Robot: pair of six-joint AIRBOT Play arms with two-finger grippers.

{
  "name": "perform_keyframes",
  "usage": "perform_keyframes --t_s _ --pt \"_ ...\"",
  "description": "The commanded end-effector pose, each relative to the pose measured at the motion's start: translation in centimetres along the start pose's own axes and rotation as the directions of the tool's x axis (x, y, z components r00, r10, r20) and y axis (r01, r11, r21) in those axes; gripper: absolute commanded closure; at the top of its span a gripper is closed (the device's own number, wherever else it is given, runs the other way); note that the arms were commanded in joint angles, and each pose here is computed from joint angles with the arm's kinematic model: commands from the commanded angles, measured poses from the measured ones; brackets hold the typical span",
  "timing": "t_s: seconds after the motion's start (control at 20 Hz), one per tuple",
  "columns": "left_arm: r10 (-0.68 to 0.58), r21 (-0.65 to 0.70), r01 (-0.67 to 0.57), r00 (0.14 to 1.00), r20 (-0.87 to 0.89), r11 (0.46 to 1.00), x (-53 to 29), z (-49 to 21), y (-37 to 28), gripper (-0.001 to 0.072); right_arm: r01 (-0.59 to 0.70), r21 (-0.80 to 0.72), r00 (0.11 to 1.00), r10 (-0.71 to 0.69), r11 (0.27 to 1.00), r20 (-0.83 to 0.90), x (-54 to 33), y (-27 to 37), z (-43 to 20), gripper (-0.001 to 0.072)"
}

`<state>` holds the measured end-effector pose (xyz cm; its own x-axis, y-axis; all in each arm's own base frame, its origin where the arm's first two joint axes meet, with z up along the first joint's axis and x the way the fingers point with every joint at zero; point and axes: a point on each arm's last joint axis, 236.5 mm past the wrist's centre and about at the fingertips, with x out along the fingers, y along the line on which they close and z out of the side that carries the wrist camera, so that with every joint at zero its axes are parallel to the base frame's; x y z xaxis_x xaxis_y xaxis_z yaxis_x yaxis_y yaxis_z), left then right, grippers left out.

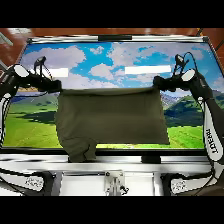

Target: Fold the shirts.

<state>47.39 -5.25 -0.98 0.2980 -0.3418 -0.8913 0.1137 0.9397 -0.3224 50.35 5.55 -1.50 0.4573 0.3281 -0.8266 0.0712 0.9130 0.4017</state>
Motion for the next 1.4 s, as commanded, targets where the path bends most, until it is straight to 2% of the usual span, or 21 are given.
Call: perform_keyframes --t_s 0.0,0.25,0.4,0.45,0.55,0.6,0.75,0.8,0.9,1.0,1.15,1.35 --pt "-0.006 0.000 0.006 0.956 -0.294 1.000 -0.5 -7.1 0.6 0.0676 0.131 0.053 0.960 -0.114 0.990 -0.257 -1.8 -3.6 -5.9 0.0643" --pt "-0.013 -0.047 -0.003 0.937 -0.350 0.999 1.6 -8.2 0.7 0.0675 0.146 0.057 0.904 -0.110 0.988 -0.412 -0.4 -4.0 -9.7 0.0643" --pt "-0.016 -0.077 -0.013 0.929 -0.369 0.997 2.5 -8.6 0.5 0.0674 0.156 0.069 0.898 -0.112 0.985 -0.426 0.1 -4.0 -10.1 0.0642" --pt "-0.021 -0.101 -0.018 0.929 -0.370 0.995 2.4 -8.6 0.4 0.0629 0.155 0.071 0.899 -0.111 0.985 -0.425 0.0 -4.1 -10.0 0.0591" --pt "-0.029 -0.101 -0.012 0.920 -0.392 0.995 1.2 -8.9 0.2 0.0265 0.144 0.058 0.903 -0.108 0.988 -0.416 -1.4 -4.3 -9.6 0.0223" --pt "-0.031 -0.101 -0.009 0.919 -0.393 0.995 0.0 -8.8 0.1 0.0234 0.130 0.024 0.903 -0.109 0.991 -0.415 -3.0 -4.3 -9.5 0.0214" --pt "-0.026 -0.111 -0.014 0.935 -0.353 0.994 -4.4 -9.0 0.5 0.0235 0.185 -0.045 0.881 -0.186 0.982 -0.436 -9.7 -6.3 -10.2 0.0214" --pt "-0.034 -0.148 -0.020 0.936 -0.351 0.989 -5.6 -10.2 0.7 0.0235 0.222 -0.047 0.860 -0.218 0.974 -0.462 -12.2 -7.5 -11.2 0.0214" --pt "-0.108 -0.231 0.024 0.928 -0.356 0.973 -6.3 -14.6 -0.1 0.0235 0.211 -0.011 0.866 -0.192 0.977 -0.462 -15.1 -8.7 -13.0 0.0214" --pt "-0.193 -0.307 0.082 0.916 -0.351 0.948 -5.7 -19.9 -1.7 0.0238 0.190 0.051 0.893 -0.151 0.980 -0.424 -16.5 -9.7 -14.5 0.0214" --pt "-0.208 -0.337 0.074 0.900 -0.383 0.939 -4.4 -26.9 -2.7 0.0239 0.198 0.135 0.918 -0.135 0.971 -0.372 -17.0 -10.9 -15.7 0.0214" --pt "-0.200 -0.373 0.050 0.904 -0.376 0.927 -2.4 -30.4 -2.6 0.0238 0.187 0.144 0.926 -0.126 0.972 -0.357 -16.8 -10.7 -15.6 0.0214"
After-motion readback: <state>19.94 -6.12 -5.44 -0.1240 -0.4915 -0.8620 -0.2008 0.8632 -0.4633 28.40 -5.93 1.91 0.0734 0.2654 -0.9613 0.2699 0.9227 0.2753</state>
